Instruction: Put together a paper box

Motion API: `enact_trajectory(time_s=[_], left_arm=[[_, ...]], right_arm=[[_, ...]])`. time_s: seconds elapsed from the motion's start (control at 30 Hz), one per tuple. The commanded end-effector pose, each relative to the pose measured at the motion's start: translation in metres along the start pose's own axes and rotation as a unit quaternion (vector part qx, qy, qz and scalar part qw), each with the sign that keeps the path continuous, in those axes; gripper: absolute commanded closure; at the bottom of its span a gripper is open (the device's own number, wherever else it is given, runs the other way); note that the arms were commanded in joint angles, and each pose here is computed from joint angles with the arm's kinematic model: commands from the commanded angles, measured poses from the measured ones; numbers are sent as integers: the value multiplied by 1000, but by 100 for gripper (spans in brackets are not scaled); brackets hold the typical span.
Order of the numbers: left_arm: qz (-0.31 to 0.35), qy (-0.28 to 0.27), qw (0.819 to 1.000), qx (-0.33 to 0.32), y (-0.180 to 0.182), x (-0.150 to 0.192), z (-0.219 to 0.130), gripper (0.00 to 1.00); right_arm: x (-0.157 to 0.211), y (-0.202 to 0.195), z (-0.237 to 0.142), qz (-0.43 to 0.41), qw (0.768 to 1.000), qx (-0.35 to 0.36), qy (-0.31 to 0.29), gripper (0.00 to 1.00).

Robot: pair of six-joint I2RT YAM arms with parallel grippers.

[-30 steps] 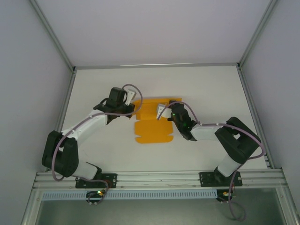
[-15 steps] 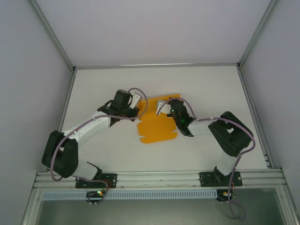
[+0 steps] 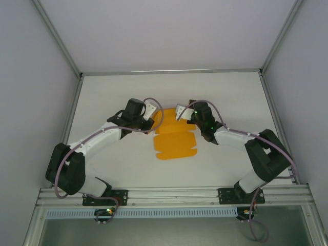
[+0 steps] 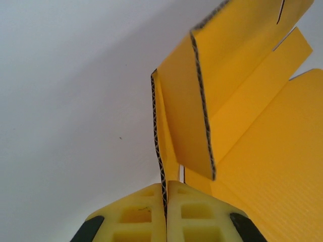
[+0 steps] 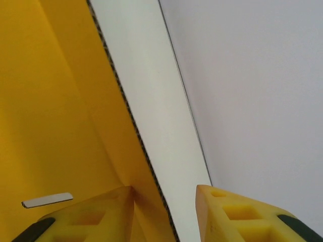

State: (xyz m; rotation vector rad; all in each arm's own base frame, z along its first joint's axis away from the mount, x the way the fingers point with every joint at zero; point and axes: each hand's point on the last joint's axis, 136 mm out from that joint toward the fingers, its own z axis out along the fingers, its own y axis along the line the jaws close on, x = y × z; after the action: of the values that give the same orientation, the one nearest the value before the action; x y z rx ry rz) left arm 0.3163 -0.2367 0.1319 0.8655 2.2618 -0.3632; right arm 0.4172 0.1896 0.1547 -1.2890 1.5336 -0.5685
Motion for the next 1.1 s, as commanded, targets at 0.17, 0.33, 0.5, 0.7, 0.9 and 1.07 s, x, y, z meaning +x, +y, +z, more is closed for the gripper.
enact_trajectory(time_s=[0.17,0.33,0.5,0.7,0.9,1.07], left_arm=[[39,15,999,12,-7,10,-4,100],[33,9,999,-2,-2,8,-5,100],[-65,-14,997,-47,14,-11,-5,94],[-162,-43,972,-167,26,-27,11,97],[-158,-26,951,-266,26,-30,14,95],[-209,-27,951,-225,12,-27,19,84]], right_arm=[[3,27,-10,4,994,-108,14,63],[8,30,-7,0,993,-111,32,88],[-3,25,-7,-16,998,-63,20,100],[-19,24,-7,-19,999,-17,30,100],[-16,28,-10,-3,998,2,58,100],[-2,37,-11,-1,996,11,88,100]])
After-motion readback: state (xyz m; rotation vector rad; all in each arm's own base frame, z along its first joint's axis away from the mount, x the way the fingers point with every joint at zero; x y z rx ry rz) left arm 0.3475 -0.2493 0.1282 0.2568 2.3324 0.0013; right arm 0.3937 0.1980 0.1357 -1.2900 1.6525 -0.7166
